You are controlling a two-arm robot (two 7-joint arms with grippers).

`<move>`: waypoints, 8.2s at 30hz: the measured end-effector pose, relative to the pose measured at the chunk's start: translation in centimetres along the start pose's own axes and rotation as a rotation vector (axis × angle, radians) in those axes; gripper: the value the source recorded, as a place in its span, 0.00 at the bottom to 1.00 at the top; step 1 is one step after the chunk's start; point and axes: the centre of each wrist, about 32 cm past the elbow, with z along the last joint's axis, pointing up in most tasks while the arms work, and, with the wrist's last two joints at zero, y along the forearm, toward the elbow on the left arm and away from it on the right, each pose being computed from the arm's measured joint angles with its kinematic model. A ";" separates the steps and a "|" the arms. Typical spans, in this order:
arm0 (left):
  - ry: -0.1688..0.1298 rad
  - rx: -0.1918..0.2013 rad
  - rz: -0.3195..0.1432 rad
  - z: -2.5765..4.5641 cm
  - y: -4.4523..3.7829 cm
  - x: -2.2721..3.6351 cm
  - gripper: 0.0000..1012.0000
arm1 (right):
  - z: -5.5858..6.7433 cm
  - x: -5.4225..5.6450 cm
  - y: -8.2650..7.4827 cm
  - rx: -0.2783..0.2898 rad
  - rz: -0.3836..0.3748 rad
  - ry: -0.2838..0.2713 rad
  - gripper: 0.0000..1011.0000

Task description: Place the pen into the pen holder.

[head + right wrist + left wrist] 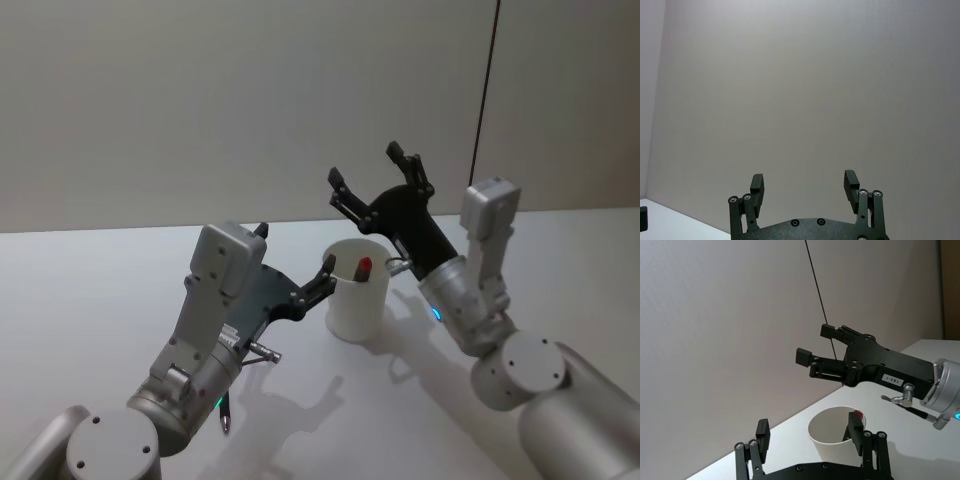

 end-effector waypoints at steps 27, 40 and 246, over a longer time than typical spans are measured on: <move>0.000 0.000 0.000 0.00 0.00 0.00 0.99 | 6.5 1.4 -5.8 -0.177 -0.067 -0.012 0.99; 0.000 0.000 0.000 0.00 0.00 0.00 0.99 | 8.8 1.7 -9.4 -0.260 -0.115 -0.020 0.99; 0.288 0.694 0.262 0.42 0.78 1.31 0.14 | 12.1 2.0 -16.6 -0.447 -0.242 -0.031 0.99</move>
